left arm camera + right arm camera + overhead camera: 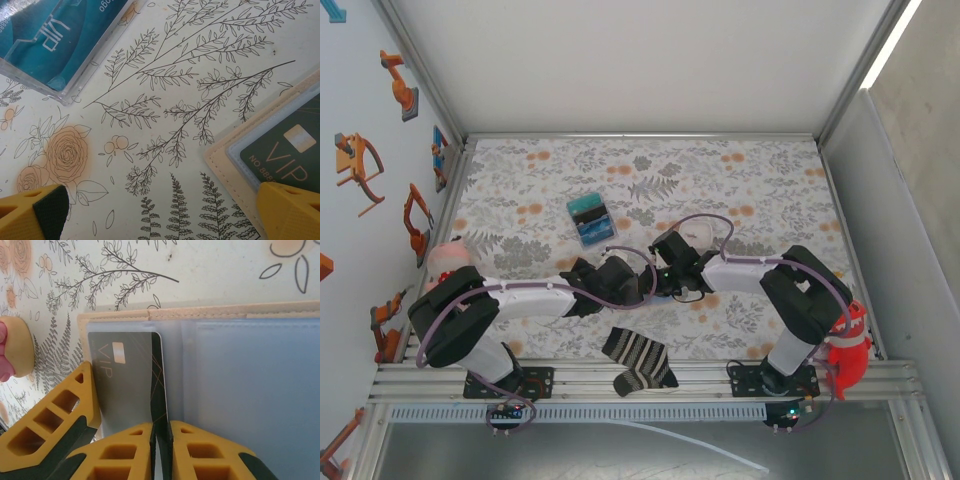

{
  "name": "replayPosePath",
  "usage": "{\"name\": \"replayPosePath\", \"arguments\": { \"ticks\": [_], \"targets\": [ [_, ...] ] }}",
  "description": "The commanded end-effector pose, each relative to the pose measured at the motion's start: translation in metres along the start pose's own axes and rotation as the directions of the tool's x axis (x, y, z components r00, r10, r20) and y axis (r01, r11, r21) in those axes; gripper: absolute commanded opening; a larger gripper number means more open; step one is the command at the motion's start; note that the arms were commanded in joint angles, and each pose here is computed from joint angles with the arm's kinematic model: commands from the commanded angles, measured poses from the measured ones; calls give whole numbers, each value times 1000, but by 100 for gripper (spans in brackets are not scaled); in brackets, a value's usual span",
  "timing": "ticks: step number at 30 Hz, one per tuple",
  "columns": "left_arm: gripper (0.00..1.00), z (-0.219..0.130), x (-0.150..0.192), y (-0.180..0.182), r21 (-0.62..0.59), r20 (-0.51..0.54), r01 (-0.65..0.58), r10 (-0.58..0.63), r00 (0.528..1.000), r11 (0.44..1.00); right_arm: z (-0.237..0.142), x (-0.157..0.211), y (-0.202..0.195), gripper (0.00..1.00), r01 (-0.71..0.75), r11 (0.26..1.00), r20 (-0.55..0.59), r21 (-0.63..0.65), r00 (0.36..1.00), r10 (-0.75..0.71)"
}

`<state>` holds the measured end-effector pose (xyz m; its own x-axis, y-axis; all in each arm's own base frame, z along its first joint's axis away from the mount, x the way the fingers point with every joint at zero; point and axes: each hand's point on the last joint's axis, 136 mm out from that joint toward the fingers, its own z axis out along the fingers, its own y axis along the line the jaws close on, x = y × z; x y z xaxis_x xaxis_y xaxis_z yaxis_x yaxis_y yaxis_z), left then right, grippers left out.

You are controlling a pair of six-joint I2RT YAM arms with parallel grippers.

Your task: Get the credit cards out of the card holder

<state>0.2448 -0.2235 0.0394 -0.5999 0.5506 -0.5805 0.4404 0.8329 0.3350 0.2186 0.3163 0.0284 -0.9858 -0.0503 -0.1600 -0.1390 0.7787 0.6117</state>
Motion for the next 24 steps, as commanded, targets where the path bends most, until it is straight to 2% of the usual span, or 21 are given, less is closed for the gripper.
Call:
{"name": "replayPosePath", "arguments": {
  "ticks": [1,17,24],
  "targets": [
    [97,-1,9,-2,-4,-41,-42,42,998,999,2,3,-2,15,-20,1000,-5,-2,1000,20],
    [97,-1,13,0,-21,-54,-50,49,997,999,-1,6,-8,18,-37,999,4,21,999,37],
    [97,0,14,0,-24,-62,-53,52,997,998,4,6,8,17,-45,995,1,-94,999,45]
  ]
}}
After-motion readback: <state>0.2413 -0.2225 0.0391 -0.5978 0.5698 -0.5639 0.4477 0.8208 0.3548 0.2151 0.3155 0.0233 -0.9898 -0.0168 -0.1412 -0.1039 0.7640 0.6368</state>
